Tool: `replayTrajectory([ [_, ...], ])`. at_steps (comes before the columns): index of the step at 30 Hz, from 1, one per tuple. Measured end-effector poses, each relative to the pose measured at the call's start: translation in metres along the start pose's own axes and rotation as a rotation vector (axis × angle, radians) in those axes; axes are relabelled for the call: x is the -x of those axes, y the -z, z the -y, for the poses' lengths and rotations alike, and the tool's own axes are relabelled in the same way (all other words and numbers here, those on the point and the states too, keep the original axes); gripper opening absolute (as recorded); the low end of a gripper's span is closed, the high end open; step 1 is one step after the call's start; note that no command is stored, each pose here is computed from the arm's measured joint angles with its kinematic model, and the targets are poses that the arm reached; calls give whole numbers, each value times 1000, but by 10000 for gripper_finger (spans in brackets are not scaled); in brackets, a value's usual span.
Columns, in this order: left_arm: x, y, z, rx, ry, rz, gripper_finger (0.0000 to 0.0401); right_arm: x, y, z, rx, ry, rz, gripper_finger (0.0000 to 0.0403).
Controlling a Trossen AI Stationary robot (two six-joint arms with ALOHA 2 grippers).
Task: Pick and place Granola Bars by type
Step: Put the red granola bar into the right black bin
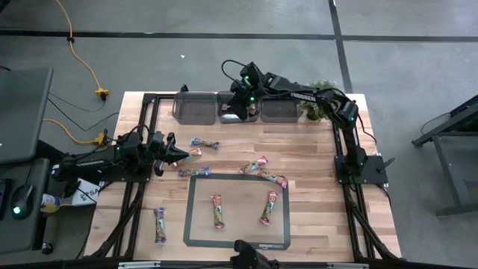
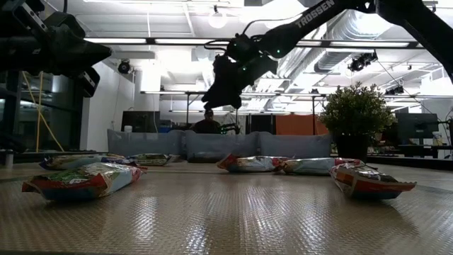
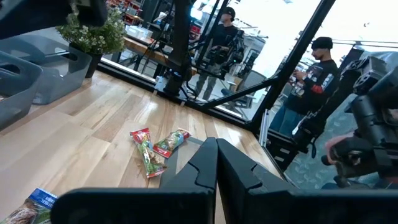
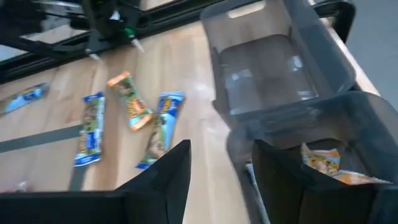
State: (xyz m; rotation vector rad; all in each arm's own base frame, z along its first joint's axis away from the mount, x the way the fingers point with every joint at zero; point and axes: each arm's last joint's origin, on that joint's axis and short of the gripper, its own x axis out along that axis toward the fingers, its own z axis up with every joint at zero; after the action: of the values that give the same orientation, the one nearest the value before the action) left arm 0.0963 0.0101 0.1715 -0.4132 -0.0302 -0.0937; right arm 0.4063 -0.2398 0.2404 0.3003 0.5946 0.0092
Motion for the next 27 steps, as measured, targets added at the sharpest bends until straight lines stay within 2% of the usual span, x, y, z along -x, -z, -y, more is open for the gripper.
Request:
replayTrajectory([
  [6, 0, 0, 0, 0, 3, -1, 1, 22, -16, -23, 43, -35, 22, 154],
  [13, 0, 0, 0, 0, 2, -1, 1, 73, -38, -67, 100, -62, 52, 154],
  [21, 0, 0, 0, 0, 2, -1, 1, 128, -38, -117, 92, 25, -44, 154],
  [27, 0, 0, 0, 0, 0, 0, 1, 142, -23, -147, 45, 156, -205, 154],
])
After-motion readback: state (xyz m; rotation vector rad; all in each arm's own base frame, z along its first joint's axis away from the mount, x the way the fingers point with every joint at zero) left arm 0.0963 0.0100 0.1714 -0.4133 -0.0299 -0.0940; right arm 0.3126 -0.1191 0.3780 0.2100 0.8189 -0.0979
